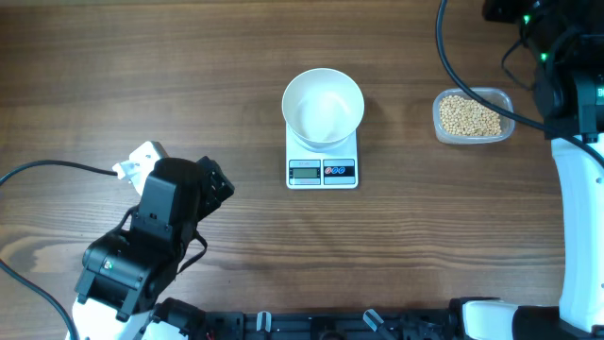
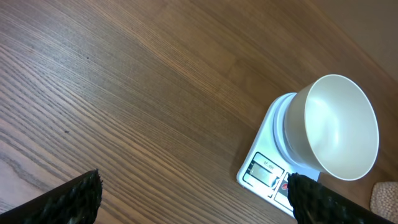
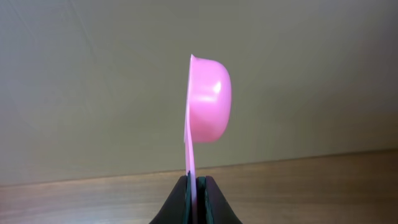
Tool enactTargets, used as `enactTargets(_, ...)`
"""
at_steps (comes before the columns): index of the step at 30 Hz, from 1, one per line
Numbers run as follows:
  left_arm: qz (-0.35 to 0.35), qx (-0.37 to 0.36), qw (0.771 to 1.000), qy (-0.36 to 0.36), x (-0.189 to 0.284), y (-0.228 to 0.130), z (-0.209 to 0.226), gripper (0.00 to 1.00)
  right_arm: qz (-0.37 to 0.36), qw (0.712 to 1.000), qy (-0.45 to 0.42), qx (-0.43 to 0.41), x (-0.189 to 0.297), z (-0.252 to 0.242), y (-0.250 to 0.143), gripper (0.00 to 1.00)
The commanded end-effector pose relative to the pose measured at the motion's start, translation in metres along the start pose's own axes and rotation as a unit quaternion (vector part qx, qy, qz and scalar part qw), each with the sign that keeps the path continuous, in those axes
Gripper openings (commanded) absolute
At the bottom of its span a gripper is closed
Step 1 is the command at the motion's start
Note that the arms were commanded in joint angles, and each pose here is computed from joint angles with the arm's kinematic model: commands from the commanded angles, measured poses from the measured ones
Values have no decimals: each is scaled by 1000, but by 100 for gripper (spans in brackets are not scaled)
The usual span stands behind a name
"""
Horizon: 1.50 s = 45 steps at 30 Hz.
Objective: Scoop item into bowl and weigh 150g on scale
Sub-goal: 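Withdraw the left gripper back from the scale, then move the left gripper back over the scale buttons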
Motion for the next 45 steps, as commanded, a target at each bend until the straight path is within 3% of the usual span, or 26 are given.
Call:
enactTargets(1,2,10,1000,2,-1,0,1,100,25,1000,-4,-5,-1,-1,-10,4)
enactTargets(12,-8,15,1000,-11,-1,4,-5,100,47,997,-9,-60,-1,-2,-21,4)
enactTargets(18,-38,48,988,-141,9,28,-61,100,77,996,-13,-37,1,-4,-35,4)
enactTargets(23,-56,62,957,-279,36,48,-113,100,94,995,-15,-28,3,-5,-43,4)
enactTargets(27,-75,68,947,-306,44,58,-124,100,99,995,-14,-16,3,-6,-45,4)
enactTargets(30,-42,56,946,-316,43,46,-127,98,101,995,-15,-16,3,-6,-46,4)
enactTargets(34,22,29,938,-343,37,24,-143,70,101,995,-14,-16,3,-6,-46,4)
enactTargets(41,158,-69,912,-371,19,-18,-176,61,98,995,-13,-2,3,-5,-44,4)
enactTargets(45,201,-143,923,-295,0,-31,-183,45,99,995,-13,-2,3,-6,-45,4)
Point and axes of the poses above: each gripper's point midway between its finger pads, its own x axis back along the fingers, its own z axis along the line the jaws close on, y = z × x, the point moved 1 cm from there along x, back along the fingers, and after that the axes turned 2 degrees about x, right-handed, at the moved point
